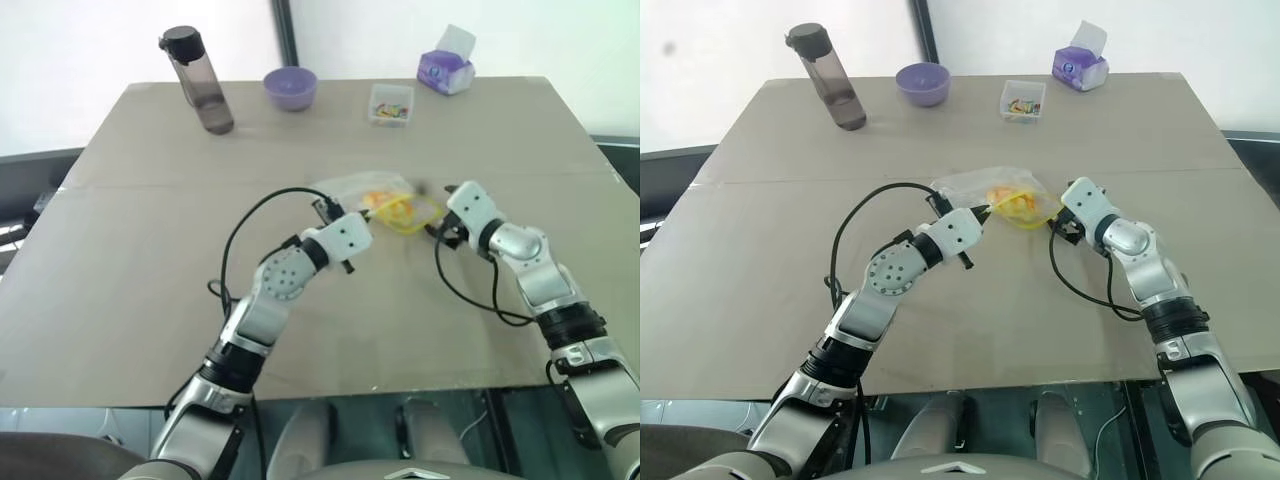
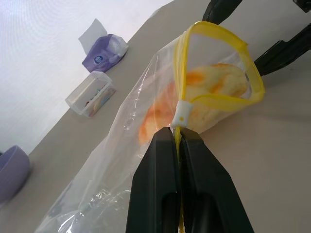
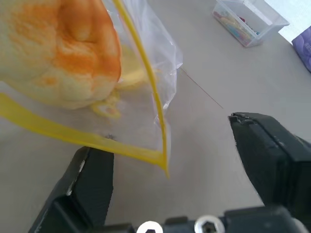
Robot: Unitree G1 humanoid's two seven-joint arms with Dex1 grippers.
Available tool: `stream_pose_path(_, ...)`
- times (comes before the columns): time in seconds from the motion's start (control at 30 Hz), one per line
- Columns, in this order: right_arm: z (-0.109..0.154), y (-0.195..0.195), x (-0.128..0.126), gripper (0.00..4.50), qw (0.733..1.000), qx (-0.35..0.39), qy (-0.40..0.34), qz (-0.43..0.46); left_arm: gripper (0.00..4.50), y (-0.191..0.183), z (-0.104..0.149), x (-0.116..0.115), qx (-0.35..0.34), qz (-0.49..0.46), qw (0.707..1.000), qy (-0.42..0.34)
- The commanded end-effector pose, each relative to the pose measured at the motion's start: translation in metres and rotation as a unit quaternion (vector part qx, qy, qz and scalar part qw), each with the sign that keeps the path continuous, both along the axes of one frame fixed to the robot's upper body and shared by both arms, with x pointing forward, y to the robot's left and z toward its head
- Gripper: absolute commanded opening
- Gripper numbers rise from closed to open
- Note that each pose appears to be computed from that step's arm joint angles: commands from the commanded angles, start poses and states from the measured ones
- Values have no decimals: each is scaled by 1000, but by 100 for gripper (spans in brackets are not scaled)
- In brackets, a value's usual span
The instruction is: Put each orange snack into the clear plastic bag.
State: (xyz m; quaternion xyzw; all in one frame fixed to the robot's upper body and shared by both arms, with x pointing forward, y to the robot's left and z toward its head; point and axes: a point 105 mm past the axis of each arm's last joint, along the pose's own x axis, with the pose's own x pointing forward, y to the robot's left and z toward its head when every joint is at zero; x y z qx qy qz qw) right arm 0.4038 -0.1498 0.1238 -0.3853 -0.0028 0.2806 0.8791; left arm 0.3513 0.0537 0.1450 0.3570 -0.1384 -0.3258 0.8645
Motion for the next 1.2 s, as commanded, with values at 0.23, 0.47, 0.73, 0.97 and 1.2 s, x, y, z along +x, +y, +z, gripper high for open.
stream_pose_path(0.23, 10, 1, -4, 10, 999, -7, -31, 19, 0, 0, 11, -5, -9, -1, 1000, -19)
stream_pose_path(0.47, 13, 4, -7, 10, 999, -9, -42, 25, 0, 0, 10, -4, -8, -1, 1000, -19)
stream_pose_path(0.73, 86, -21, -7, 10, 992, -6, -127, 9, 0, 7, 52, 11, -37, 19, 997, -63)
stream_pose_path(0.97, 152, -38, -24, 10, 986, -38, -163, 25, 0, 8, 119, 21, -21, -5, 991, -131)
stream_pose_path(1.2, 111, -48, -49, 178, 991, -108, -38, 63, 0, -7, 77, 17, 12, -40, 996, -82)
